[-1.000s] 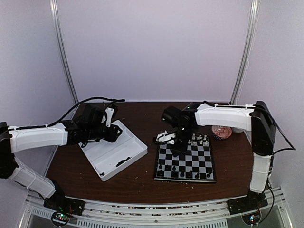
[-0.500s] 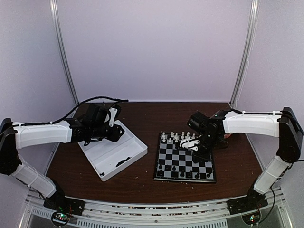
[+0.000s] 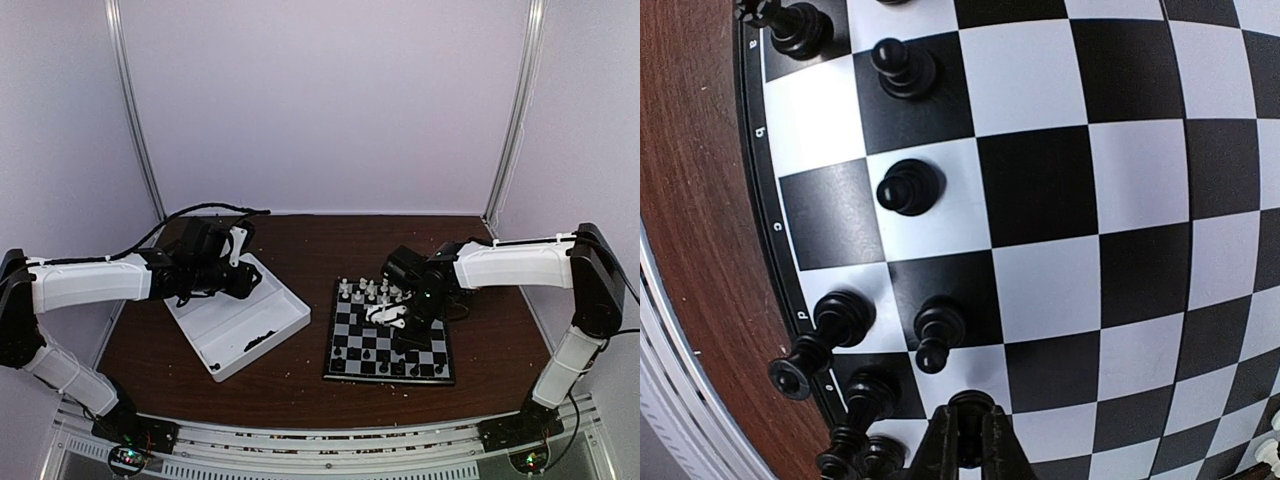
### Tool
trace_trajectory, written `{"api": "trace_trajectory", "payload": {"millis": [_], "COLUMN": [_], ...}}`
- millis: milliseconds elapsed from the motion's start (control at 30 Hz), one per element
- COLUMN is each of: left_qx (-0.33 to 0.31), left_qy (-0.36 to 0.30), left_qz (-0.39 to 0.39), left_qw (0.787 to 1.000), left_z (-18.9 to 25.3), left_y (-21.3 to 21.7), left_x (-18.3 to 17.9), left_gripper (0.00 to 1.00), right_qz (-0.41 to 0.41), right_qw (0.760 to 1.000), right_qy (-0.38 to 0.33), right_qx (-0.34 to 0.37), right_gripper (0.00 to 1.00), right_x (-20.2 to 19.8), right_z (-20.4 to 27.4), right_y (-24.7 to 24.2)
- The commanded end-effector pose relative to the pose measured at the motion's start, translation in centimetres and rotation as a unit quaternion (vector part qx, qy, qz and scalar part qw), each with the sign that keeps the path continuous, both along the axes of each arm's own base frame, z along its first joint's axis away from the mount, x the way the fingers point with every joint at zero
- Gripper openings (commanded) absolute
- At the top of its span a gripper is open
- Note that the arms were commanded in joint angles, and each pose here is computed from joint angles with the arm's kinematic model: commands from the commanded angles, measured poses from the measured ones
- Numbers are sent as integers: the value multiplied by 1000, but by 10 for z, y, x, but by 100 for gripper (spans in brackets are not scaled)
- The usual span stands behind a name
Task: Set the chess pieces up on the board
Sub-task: Place the pawn at b7.
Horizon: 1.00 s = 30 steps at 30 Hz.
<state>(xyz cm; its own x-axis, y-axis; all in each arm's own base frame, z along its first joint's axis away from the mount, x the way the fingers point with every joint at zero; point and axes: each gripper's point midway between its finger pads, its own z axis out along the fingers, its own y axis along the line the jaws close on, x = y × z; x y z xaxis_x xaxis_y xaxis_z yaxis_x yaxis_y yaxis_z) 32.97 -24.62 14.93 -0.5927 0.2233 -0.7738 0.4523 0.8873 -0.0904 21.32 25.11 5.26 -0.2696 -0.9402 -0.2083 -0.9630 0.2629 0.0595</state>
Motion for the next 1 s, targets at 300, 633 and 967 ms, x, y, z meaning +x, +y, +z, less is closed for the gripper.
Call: {"api": "trace_trajectory", "payload": {"millis": [300, 633, 967], "left_qx": [-9, -9, -5], "left_qy": [-12, -9, -5], "left_qz": [0, 0, 0], "left_qw": [1000, 1000, 1000], "left_z": [9, 8, 5], "left_y": [-3, -2, -1], "left_x": [5, 4, 3], "left_gripper": [35, 35, 35], "right_qz": [15, 16, 11], "right_qw": [1000, 1000, 1000], "right_qy": [3, 4, -9], "right_qx": [-9, -11, -8], "right_gripper": [9, 12, 29], "right_x": [-2, -2, -1], "right_z": [-6, -10, -3], "right_y": [3, 5, 4]}}
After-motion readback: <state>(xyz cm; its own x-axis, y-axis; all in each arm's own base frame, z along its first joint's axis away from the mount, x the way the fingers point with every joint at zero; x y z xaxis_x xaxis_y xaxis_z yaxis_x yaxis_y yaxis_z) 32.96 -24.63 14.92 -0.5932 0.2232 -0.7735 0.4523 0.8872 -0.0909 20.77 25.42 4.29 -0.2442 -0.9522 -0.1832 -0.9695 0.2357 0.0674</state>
